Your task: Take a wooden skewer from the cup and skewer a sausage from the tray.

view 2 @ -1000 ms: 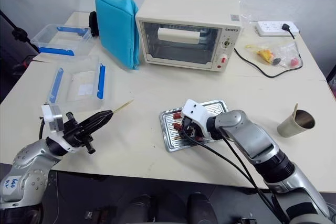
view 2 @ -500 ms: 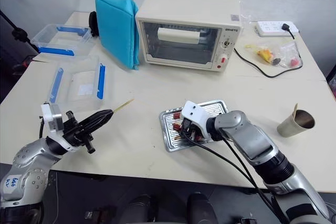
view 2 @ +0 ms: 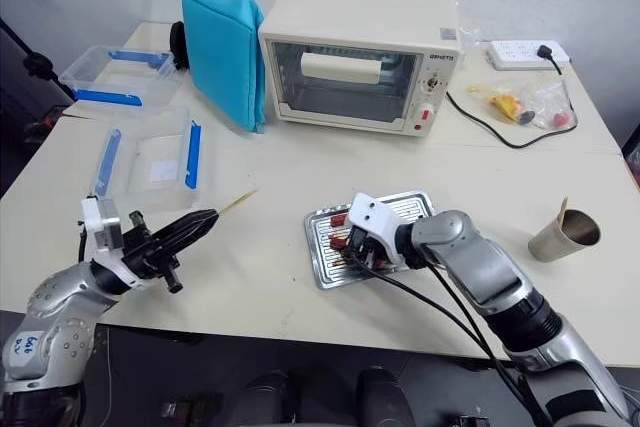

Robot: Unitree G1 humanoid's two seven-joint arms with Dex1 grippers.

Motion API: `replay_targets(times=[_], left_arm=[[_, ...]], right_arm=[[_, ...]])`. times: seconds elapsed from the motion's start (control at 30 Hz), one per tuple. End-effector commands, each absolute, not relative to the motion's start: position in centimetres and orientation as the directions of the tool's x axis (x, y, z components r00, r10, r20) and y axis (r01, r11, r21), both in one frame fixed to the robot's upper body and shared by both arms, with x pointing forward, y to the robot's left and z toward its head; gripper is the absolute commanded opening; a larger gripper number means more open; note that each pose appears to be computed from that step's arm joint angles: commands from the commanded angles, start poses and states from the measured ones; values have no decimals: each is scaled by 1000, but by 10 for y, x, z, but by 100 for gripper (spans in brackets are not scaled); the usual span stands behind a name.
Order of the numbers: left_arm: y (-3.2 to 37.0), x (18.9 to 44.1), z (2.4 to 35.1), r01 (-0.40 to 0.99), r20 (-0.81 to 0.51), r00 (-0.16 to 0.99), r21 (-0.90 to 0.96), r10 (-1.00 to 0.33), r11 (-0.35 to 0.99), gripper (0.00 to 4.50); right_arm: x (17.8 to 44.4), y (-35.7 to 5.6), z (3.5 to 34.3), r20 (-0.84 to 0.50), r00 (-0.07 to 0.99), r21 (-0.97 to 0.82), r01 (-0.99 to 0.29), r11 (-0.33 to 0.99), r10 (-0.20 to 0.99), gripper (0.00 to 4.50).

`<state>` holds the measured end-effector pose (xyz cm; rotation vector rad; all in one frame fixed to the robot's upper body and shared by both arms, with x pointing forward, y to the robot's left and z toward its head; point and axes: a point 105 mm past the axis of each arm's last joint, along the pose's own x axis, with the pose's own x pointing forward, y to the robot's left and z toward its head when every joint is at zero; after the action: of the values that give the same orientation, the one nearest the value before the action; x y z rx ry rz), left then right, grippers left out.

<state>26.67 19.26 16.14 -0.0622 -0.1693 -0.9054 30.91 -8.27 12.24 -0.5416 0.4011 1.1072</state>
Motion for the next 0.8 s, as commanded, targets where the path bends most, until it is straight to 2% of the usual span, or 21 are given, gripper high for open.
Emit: replay_targets(times=[0.03, 0.17, 0.3, 0.53, 0.8], left_arm=[[180, 255, 161, 857, 110, 502, 64, -858, 511, 0], [167, 239, 148, 940, -18, 337, 57, -941, 335, 0], [150, 230, 144, 980, -74, 196, 36, -978, 194, 0], [134, 232, 149, 993, -54, 122, 16, -991, 121, 0], [128, 235, 151, 993, -46, 115, 24, -992, 114, 0]], right_arm=[[291, -78, 158, -462, 301, -259, -945, 198, 834, 66], [265, -81, 172, -470, 130, -315, -949, -28, 873, 66], [260, -84, 174, -482, 68, -358, -925, -126, 874, 66], [266, -83, 174, -506, 69, -361, -922, -138, 860, 66], [266, -82, 172, -511, 73, -356, -925, -134, 856, 66]])
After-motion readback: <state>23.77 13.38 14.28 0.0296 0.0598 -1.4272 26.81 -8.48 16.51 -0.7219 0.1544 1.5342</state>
